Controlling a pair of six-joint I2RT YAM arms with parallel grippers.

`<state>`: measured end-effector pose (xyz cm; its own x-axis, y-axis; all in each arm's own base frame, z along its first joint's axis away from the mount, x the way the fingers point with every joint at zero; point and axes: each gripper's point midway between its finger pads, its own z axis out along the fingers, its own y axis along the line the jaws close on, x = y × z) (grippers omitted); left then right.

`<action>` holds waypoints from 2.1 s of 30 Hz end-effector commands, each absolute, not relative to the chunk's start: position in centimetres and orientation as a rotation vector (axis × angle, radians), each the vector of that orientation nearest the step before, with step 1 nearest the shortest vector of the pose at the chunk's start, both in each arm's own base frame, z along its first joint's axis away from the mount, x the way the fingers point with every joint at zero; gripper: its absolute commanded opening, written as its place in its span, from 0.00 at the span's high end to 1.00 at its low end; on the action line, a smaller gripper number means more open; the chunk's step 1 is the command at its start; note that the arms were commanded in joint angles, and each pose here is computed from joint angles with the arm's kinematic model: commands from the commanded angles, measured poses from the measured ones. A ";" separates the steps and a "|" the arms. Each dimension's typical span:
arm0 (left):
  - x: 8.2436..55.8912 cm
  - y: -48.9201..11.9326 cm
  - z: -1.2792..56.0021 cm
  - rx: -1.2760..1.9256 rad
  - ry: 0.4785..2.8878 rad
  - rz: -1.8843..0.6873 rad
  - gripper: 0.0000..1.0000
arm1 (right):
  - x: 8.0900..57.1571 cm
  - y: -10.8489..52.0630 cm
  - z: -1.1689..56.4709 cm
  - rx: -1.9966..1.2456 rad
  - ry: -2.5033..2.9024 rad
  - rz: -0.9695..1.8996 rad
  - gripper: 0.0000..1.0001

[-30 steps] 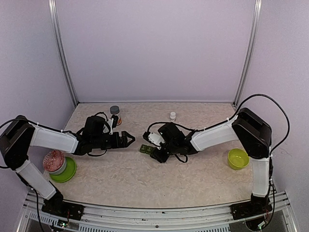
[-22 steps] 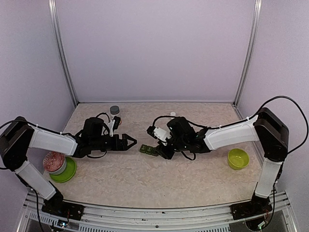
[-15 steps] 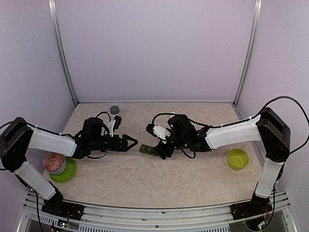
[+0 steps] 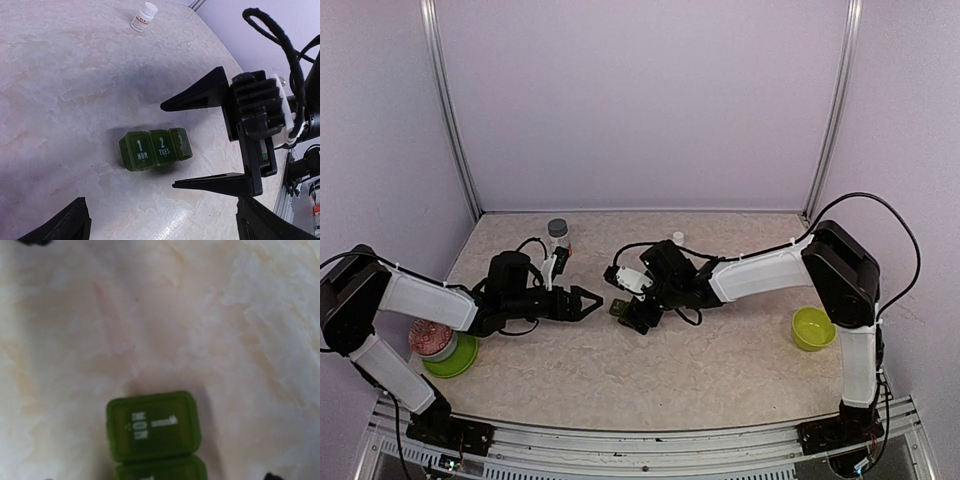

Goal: Sort the pills into containers
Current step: Adjust the pill container at the center of the board, then pick up the pill container from the center of the board.

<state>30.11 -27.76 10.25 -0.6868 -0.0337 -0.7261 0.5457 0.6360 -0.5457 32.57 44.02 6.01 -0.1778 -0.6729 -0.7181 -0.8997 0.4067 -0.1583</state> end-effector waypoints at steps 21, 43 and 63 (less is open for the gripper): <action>29.4 -28.7 10.8 0.441 2.081 -1.102 0.01 | 32.9 41.7 2.2 -1.383 2.025 0.500 0.25; 29.0 -29.4 10.5 0.472 2.086 -1.133 0.01 | 33.5 42.4 1.0 -1.564 1.887 0.604 0.35; 29.3 -30.5 11.7 0.488 2.075 -1.195 0.01 | 31.7 42.4 6.5 -1.490 1.781 0.687 0.73</action>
<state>29.03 -29.55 10.12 -0.7032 -0.0023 -0.7110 0.5945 0.5467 -0.5897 31.96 42.49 2.68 -0.1015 -0.6532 -0.7503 -0.9854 0.1698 -0.0146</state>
